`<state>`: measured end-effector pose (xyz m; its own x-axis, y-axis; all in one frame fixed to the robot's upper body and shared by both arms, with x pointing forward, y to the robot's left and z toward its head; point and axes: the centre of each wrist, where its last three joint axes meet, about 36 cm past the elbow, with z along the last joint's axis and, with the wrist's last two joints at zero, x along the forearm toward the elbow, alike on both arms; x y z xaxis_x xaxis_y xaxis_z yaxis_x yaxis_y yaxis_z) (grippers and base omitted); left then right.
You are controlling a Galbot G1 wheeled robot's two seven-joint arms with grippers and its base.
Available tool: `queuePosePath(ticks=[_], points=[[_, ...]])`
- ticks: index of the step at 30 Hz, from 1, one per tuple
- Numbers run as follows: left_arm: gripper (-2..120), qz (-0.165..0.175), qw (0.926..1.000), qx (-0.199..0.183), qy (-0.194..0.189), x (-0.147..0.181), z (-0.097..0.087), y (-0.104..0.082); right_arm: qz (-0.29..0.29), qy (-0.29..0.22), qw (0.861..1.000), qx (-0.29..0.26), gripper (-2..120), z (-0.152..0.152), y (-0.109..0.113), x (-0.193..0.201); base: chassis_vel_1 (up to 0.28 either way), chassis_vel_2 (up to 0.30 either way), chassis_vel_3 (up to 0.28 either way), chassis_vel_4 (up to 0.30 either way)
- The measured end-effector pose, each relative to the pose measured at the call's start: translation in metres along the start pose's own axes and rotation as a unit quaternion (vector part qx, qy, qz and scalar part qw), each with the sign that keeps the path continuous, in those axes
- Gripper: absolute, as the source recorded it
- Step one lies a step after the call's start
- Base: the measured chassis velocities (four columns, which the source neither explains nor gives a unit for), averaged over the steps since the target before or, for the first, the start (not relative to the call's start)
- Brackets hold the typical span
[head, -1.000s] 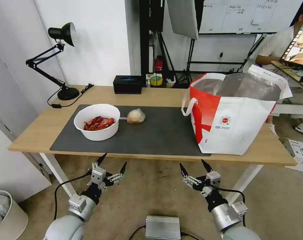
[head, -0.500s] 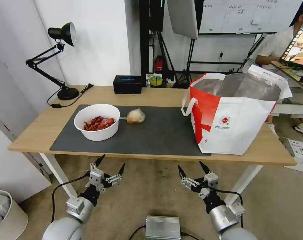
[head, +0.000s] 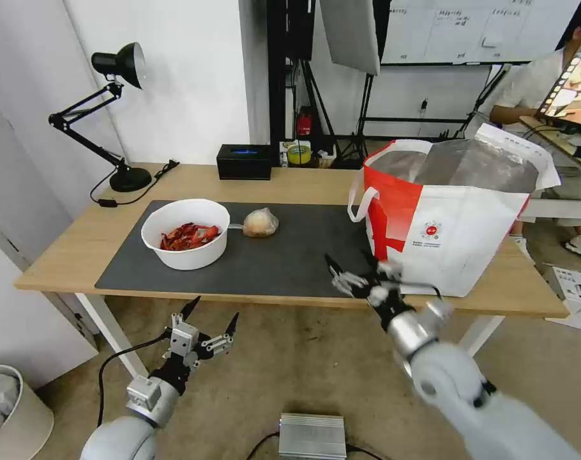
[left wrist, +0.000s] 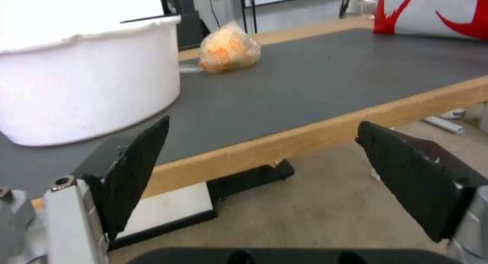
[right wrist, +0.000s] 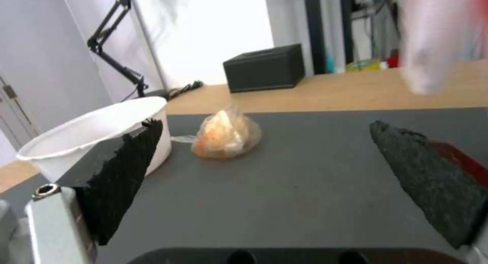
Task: Pick up the trash from the table and place it into the takeout bag.
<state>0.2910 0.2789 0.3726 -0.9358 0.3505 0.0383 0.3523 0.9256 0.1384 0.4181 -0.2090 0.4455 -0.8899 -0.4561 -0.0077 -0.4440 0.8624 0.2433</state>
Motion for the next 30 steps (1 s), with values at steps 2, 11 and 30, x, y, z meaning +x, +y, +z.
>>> queuePosePath(ticks=[2,11,30], points=[[100,0.000,1.0000,-0.001,0.003,0.000,0.000,0.000,-0.008,0.013,1.000,-0.004,100,0.002,0.006,-0.028,0.000,0.000,0.000,0.000],[100,-0.008,0.9999,-0.003,0.011,0.001,0.004,0.004,-0.015,0.031,0.999,0.010,100,-0.009,0.015,-0.119,0.000,0.000,0.000,0.000],[100,-0.021,0.9997,0.000,0.016,0.006,0.016,0.009,-0.012,0.102,0.994,0.026,100,0.000,0.029,-0.258,0.000,0.000,0.000,0.000]])
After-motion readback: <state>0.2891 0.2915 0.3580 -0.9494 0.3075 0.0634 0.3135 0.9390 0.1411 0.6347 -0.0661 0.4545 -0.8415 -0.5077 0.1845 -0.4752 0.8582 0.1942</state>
